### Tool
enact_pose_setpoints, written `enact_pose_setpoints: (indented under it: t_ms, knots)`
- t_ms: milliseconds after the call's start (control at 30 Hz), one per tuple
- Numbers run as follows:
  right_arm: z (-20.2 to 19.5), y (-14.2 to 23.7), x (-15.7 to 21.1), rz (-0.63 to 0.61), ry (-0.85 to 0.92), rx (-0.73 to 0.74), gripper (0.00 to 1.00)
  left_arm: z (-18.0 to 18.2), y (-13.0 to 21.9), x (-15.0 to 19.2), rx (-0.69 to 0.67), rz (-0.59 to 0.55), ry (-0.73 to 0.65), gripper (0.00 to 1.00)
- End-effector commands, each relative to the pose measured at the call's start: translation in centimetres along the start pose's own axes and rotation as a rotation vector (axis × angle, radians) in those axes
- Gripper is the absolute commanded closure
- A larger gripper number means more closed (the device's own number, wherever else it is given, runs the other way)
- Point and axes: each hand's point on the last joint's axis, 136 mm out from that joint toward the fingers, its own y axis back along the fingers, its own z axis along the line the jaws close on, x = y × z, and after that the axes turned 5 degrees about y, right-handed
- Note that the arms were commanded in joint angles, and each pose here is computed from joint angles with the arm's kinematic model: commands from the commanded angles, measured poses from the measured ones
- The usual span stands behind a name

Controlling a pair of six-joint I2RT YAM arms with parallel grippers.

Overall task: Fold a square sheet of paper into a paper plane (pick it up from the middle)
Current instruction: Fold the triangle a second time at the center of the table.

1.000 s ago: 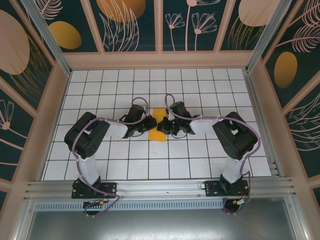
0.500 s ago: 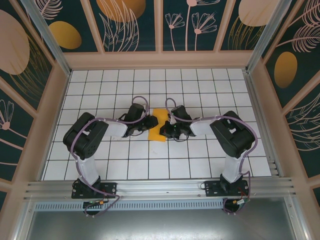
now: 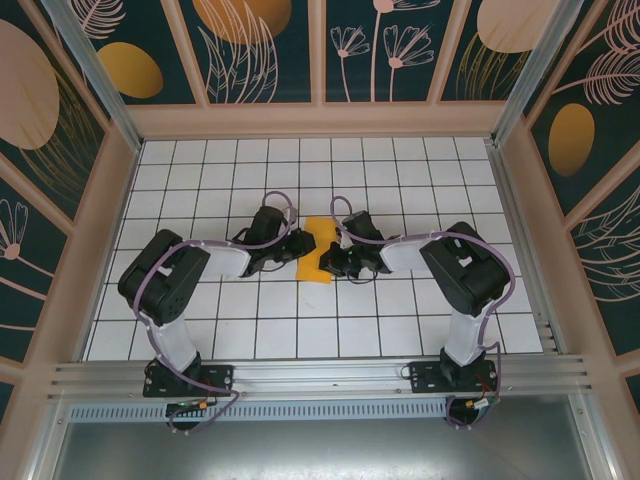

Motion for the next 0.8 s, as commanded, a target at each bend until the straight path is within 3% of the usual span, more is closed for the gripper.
enact_pose_setpoints:
  t_ms: [0, 167, 633, 767]
  knots:
    - [-4.5, -0.5, 1.8, 0.046, -0.059, 0.156, 1.00, 1.2, -0.9, 0.0, -0.012, 0.001, 0.033, 0.85]
    - [-5.0, -0.3, 2.4, 0.060, -0.060, 0.180, 1.00, 5.5, -1.2, -0.3, -0.209, -0.043, 0.067, 0.87]
    - [-6.5, 0.5, 3.8, 0.110, -0.045, 0.233, 1.00, 7.3, -1.1, -2.5, -0.390, -0.086, 0.055, 0.87]
    - [-6.3, 0.8, 4.1, 0.116, -0.054, 0.216, 1.00, 7.6, -0.6, -3.4, -0.376, -0.093, 0.075, 0.86]
